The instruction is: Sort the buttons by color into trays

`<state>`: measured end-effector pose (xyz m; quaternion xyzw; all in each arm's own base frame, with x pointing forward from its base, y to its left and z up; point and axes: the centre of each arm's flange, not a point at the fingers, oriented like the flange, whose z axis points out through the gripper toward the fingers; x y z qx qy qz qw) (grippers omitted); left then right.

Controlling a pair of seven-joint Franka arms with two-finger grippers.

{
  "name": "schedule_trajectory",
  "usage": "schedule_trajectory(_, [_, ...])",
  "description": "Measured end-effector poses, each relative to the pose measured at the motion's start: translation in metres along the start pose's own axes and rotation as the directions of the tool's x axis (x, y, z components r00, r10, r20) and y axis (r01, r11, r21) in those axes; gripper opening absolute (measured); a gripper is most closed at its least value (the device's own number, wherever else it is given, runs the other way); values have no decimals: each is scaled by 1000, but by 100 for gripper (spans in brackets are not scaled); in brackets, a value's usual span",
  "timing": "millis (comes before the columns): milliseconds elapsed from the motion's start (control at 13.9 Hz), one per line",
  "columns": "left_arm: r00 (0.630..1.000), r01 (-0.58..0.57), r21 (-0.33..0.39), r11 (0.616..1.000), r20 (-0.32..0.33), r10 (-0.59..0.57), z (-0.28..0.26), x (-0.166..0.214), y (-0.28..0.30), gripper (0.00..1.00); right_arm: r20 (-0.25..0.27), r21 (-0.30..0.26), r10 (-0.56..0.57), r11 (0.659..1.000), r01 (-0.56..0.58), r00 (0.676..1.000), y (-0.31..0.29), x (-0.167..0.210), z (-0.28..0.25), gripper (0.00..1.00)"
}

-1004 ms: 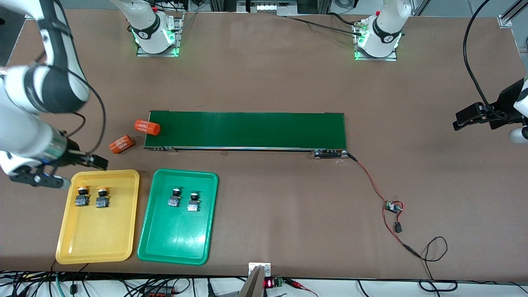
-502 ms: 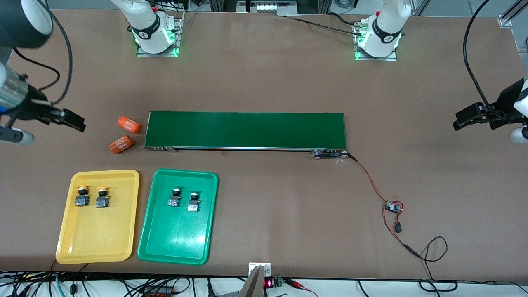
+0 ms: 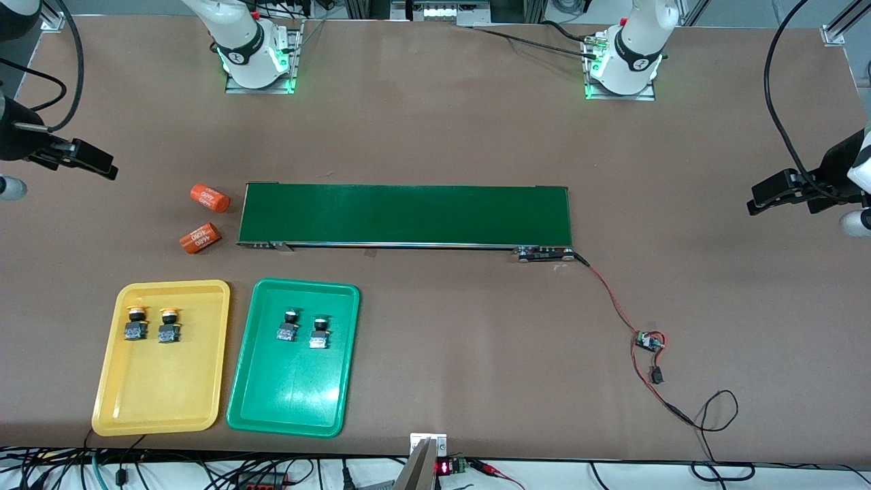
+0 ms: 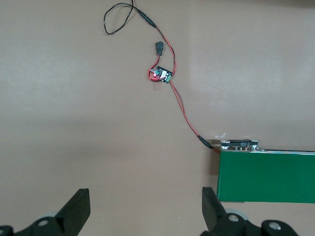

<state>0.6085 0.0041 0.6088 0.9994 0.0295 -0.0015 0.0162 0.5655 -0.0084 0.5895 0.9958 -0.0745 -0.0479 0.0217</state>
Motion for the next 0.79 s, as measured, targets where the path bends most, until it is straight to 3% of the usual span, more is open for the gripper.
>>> schedule_trajectory(789, [1000, 0, 1, 1000, 13, 0, 1, -1, 0, 100, 18, -2, -72, 997, 72, 997, -2, -2, 2, 100])
